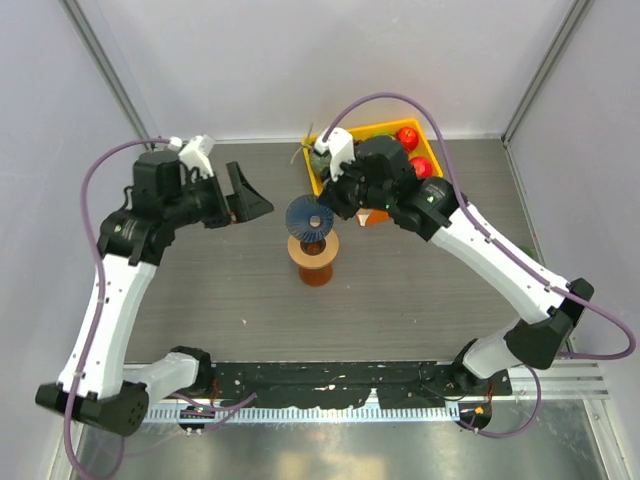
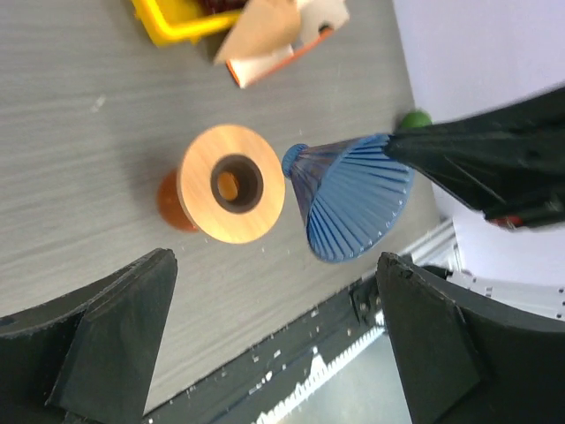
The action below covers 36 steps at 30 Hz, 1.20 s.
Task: Place the coffee filter in the dripper
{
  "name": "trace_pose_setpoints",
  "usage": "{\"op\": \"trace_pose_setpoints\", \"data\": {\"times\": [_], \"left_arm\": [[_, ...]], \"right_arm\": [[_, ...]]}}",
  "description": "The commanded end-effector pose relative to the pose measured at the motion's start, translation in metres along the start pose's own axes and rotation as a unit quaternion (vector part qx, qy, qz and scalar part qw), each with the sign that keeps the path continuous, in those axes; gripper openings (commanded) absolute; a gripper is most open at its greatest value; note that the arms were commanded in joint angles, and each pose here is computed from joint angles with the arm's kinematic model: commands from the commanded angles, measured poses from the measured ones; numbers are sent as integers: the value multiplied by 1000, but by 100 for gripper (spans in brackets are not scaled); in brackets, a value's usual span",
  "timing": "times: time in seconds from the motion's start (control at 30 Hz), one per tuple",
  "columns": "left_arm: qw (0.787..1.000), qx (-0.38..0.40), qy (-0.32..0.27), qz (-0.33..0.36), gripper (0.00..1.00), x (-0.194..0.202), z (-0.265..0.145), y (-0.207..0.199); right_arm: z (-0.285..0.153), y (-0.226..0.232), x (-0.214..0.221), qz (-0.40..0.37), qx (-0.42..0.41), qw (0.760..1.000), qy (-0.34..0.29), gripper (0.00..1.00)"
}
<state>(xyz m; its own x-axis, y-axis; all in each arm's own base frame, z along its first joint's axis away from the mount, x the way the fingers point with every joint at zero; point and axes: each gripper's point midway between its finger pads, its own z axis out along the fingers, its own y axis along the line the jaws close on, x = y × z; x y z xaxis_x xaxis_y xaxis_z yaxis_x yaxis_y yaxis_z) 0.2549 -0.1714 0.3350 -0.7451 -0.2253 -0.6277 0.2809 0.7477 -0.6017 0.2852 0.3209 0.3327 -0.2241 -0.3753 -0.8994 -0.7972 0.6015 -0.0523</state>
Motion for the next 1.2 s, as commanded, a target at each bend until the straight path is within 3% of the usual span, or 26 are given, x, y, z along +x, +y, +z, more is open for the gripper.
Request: {"op": "trace_pose_setpoints", "data": {"times": [0.0, 0.13, 0.37, 1.17], "left_arm": [[992, 28, -113, 39, 100, -31, -33, -12], [989, 41, -133, 47, 99, -23, -36, -11], [983, 56, -140, 105, 99, -15, -30, -6], [984, 68, -128, 104, 99, -8, -22, -3]], "right_arm": [[4, -21, -8, 117, -34, 992, -4, 6], [21, -19, 4, 173, -72, 982, 15, 5], [41, -15, 21, 196, -84, 976, 34, 5], [60, -27, 61, 233, -93, 965, 78, 5]]}}
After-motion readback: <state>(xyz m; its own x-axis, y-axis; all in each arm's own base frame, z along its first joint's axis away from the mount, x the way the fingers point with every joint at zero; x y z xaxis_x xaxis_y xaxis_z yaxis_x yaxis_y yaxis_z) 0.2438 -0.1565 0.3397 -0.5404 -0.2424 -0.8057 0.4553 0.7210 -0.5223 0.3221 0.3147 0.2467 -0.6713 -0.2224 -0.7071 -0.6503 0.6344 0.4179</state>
